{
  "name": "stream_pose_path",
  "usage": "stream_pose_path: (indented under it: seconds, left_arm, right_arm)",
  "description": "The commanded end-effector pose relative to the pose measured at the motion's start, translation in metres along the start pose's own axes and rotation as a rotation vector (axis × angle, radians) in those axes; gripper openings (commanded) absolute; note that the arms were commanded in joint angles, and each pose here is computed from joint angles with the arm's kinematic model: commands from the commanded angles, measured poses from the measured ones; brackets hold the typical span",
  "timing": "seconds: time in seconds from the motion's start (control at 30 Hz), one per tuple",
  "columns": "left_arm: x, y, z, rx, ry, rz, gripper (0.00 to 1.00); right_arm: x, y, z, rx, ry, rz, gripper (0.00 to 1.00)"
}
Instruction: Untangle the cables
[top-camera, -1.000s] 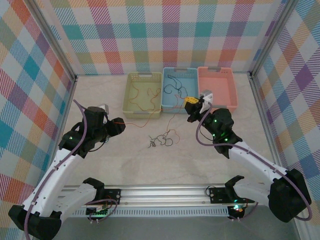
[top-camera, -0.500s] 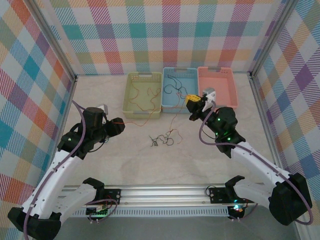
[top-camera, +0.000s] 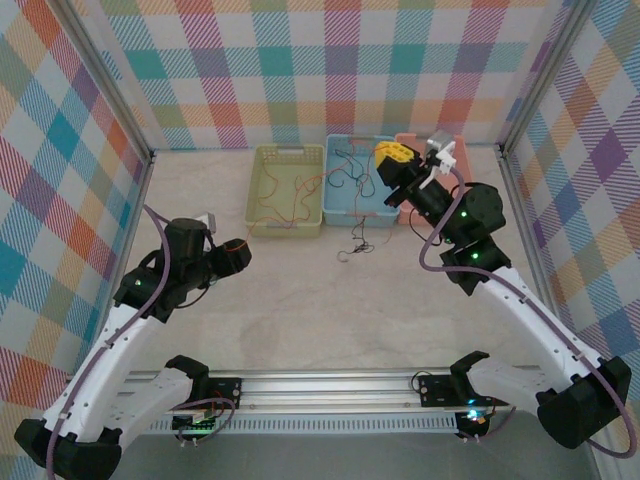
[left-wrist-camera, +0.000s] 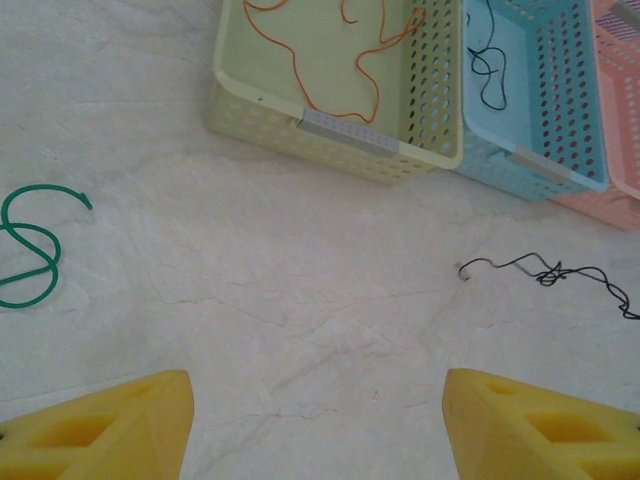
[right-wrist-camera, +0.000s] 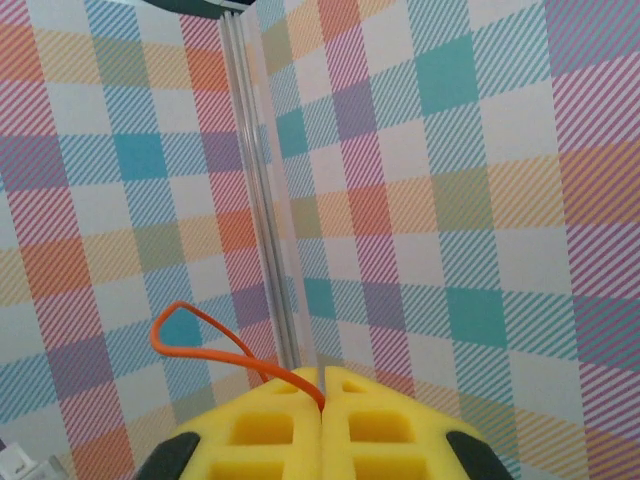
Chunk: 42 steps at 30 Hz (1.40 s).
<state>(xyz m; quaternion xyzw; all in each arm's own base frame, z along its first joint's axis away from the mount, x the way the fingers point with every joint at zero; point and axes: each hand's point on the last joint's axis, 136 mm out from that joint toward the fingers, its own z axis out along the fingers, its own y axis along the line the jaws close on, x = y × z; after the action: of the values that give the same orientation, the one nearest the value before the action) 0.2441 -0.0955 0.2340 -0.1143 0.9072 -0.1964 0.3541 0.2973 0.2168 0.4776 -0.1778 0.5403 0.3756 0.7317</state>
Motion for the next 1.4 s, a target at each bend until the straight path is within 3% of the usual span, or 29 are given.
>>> stream_pose_path:
  seconds: [0.0,0.1,0.33,0.57,0.73,0.97,1.2,1.3,1.37]
  left_arm:
    - [0.006,0.0,-0.009,0.021,0.014,0.009,0.69]
    - [0.007,0.004,-0.013,0.008,0.008,0.014,0.76]
    - [0.016,0.005,-0.016,0.017,0.035,0.006,0.77]
    - [0.022,0.03,-0.021,-0.108,0.042,0.018,0.83]
    - [0.029,0.028,-0.015,-0.099,0.088,0.014,0.83]
    - [0.029,0.055,-0.019,-0.263,0.104,0.043,0.83]
    - [0.012,0.079,-0.04,-0.433,0.045,0.081,0.84]
    - [0.005,0.077,-0.046,-0.445,0.035,0.091,0.84]
    - [0.004,0.065,-0.04,-0.378,0.03,0.07,0.82]
  right_arm:
    - [0.015,-0.006,0.004,0.02,0.051,0.047,0.0]
    - [0.033,-0.02,0.001,0.087,0.077,0.08,0.0]
    - [0.084,-0.043,-0.008,0.191,0.178,0.14,0.0]
    - [0.138,-0.095,-0.032,0.49,0.325,0.157,0.0]
    - [0.168,-0.133,-0.059,0.685,0.368,0.128,0.0]
    - [0.197,-0.176,-0.102,0.904,0.398,0.168,0.0]
    - [0.219,-0.203,-0.142,1.041,0.423,0.203,0.0]
    - [0.221,-0.211,-0.155,1.089,0.426,0.224,0.0]
    - [0.222,-0.213,-0.16,1.103,0.423,0.231,0.0]
